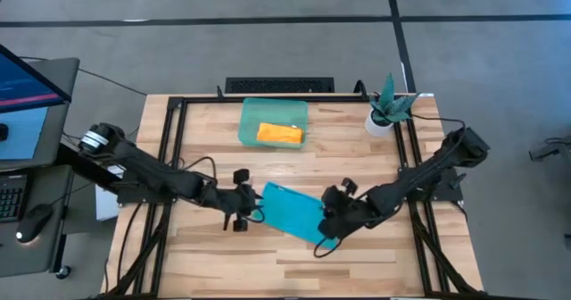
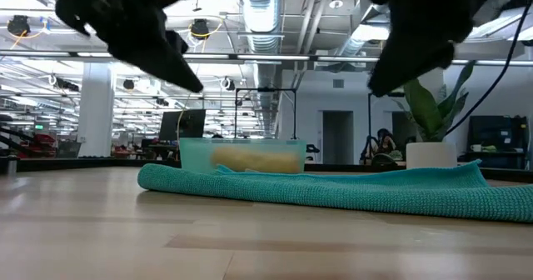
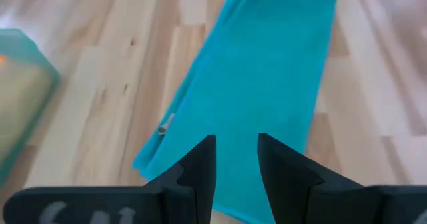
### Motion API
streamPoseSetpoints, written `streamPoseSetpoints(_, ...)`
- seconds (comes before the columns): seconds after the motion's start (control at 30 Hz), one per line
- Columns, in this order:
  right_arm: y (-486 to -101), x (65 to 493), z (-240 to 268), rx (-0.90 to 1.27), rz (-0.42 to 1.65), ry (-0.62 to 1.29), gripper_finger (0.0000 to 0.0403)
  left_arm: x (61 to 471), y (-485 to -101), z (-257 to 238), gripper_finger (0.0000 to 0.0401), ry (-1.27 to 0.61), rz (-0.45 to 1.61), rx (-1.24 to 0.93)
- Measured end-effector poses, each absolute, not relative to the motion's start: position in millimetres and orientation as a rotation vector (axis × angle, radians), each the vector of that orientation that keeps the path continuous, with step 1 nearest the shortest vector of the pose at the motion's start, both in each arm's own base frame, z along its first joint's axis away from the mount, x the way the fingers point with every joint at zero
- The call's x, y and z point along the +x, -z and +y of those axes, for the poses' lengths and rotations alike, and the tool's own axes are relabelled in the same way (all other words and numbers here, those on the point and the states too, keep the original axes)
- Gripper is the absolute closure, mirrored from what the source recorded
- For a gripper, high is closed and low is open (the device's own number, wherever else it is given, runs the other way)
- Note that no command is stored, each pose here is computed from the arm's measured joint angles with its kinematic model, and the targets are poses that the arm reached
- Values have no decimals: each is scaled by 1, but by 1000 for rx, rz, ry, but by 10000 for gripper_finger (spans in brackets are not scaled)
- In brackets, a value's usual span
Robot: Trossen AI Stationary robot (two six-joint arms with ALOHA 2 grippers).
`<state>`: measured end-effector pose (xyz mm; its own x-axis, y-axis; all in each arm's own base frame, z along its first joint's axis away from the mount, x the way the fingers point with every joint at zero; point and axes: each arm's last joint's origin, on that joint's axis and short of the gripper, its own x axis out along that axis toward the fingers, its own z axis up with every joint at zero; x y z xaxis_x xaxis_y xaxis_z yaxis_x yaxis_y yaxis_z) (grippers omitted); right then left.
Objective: Roll microfiber towels into tight, uniform cylinder then place into a basket
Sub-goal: Roll the blue microfiber towel
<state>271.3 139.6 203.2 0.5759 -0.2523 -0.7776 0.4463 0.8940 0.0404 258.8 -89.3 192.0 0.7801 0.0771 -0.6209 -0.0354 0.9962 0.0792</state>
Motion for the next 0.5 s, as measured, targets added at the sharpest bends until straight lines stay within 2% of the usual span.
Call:
streamPoseSetpoints(0.27, -185, 298, 130, 263, 944, 236, 271, 275, -168, -75, 298, -31, 757, 24)
streamPoseSetpoints(0.5, -179, 301, 120, 282, 991, 246, 271, 290, -147, -66, 298, 74, 796, -64)
